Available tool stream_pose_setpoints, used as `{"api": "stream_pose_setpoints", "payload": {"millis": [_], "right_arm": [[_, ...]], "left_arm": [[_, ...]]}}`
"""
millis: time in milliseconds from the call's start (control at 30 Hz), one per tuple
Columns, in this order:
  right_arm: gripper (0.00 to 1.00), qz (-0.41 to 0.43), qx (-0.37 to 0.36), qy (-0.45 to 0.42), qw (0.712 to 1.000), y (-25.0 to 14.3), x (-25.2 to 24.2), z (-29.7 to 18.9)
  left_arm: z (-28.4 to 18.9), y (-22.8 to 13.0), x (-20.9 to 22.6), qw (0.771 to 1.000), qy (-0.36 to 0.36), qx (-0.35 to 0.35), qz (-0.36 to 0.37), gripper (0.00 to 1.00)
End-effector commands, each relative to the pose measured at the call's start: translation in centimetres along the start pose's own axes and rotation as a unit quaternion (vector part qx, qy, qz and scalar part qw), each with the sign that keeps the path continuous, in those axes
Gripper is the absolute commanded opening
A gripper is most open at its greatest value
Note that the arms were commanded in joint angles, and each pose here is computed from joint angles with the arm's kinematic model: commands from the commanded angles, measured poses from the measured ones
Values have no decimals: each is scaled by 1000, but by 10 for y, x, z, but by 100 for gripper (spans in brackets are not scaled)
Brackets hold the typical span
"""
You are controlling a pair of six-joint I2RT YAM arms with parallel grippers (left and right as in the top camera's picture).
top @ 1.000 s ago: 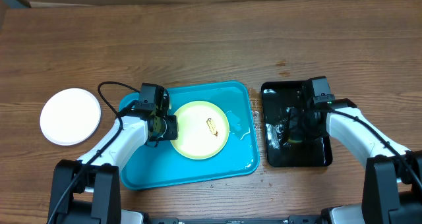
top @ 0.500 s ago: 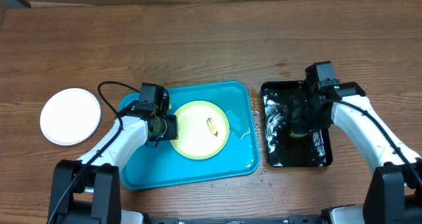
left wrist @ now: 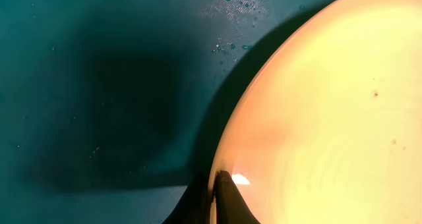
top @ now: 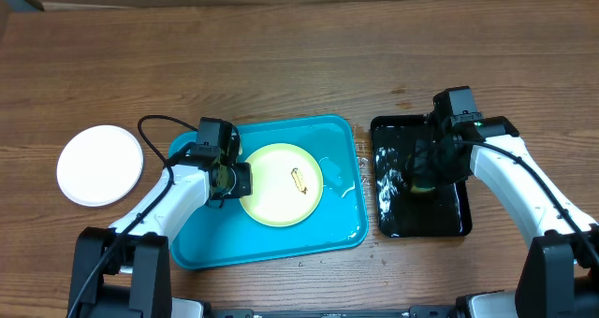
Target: Clean dirty plates on tray and stack at the side
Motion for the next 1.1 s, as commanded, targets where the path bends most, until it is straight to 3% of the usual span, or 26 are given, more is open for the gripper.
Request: {"api": "stream_pose_setpoints", "payload": {"millis": [0,367,467,600,700,800,1067], "right_arm": [[4,-3,-7,9,1000,1,4,-11],[4,0,-8,9,1000,3,4,-14],[4,-12,-30,103,994,15,28,-24],[4,-39,-71,281,956,37,73,-63],[4,-74,-92,335,935,45,98,-79],[4,-115,-107,314,937,47,118,-76],[4,-230,-121,147,954,29,178,-40]], "left_arm": [[3,-3,2,1000,6,6,8,4],[3,-3,2,1000,6,6,3,4],[3,-3,2,1000,6,5,-2,4],[3,-2,2,1000,4,2,-13,4],[3,-2,2,1000,4,2,-13,4],[3,-2,2,1000,4,3,-13,4],[3,-2,1,1000,1,4,-13,4]]}}
Point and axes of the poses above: each gripper's point midway between its finger pads, its own z axis out along the fingers, its own x axis along the line the jaws close on, y = z × x, the point moved 5 cm from there along -z, back along the fingers, and after that the axes turned 14 degrees about -z, right-handed, at the moved point
